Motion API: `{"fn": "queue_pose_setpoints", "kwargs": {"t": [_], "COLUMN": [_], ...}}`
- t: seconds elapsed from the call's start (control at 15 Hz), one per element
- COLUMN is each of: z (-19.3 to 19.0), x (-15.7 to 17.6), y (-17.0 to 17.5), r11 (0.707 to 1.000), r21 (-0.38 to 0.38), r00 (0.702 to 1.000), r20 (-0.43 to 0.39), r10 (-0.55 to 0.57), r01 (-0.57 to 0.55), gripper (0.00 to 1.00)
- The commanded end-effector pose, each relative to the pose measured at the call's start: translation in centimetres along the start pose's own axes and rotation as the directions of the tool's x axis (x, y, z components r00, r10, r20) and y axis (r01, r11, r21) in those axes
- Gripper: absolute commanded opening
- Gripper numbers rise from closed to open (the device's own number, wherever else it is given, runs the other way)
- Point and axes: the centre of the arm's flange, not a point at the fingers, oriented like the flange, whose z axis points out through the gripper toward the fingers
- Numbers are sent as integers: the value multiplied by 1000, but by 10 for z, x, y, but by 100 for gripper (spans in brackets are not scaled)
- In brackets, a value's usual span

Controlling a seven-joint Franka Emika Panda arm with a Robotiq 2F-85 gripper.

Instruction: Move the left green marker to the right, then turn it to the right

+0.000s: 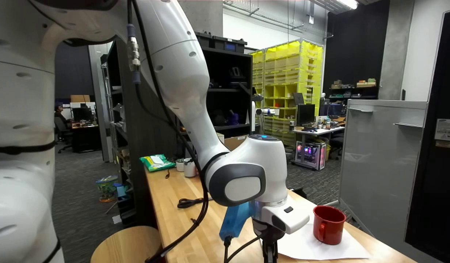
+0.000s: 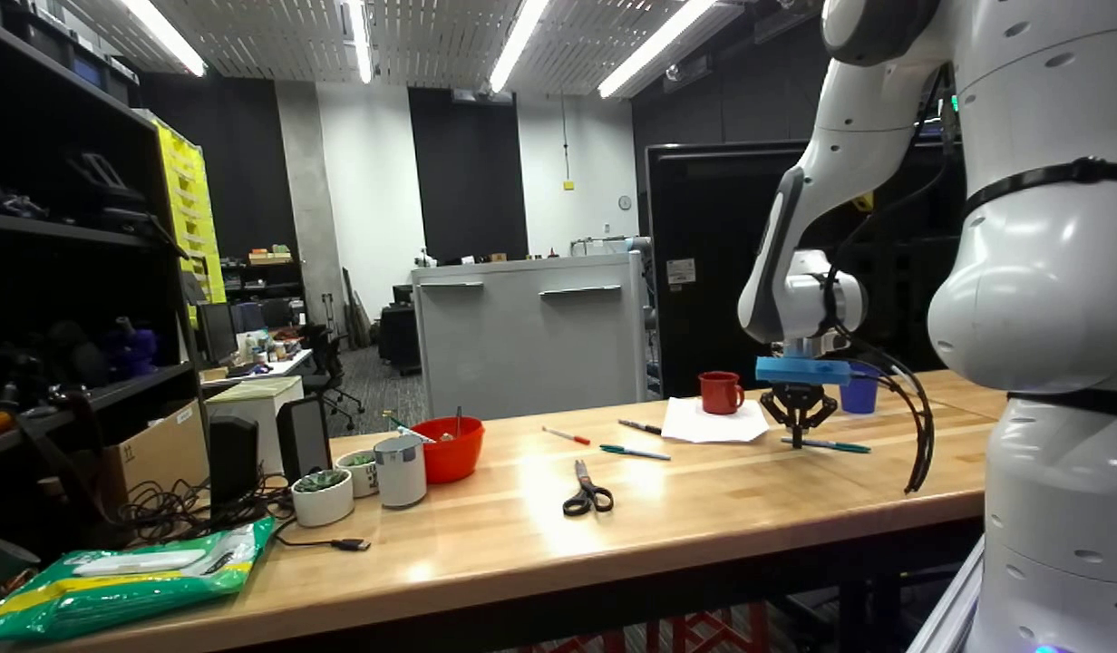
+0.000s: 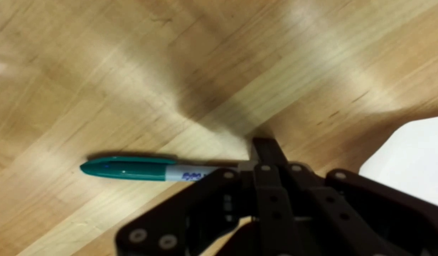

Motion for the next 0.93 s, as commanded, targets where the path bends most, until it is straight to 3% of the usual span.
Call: {"fn": "queue_pose_setpoints", "kwargs": {"t": [0.0,0.87], "z": [16,22], "x": [22,51], "y": [-6,-15], "r11": [1000,1000], "r21": [-5,-23], "r00": [1000,998], "r20": [12,56], "r10": [-9,-7], "r01": [9,8], "gripper": [0,0]}}
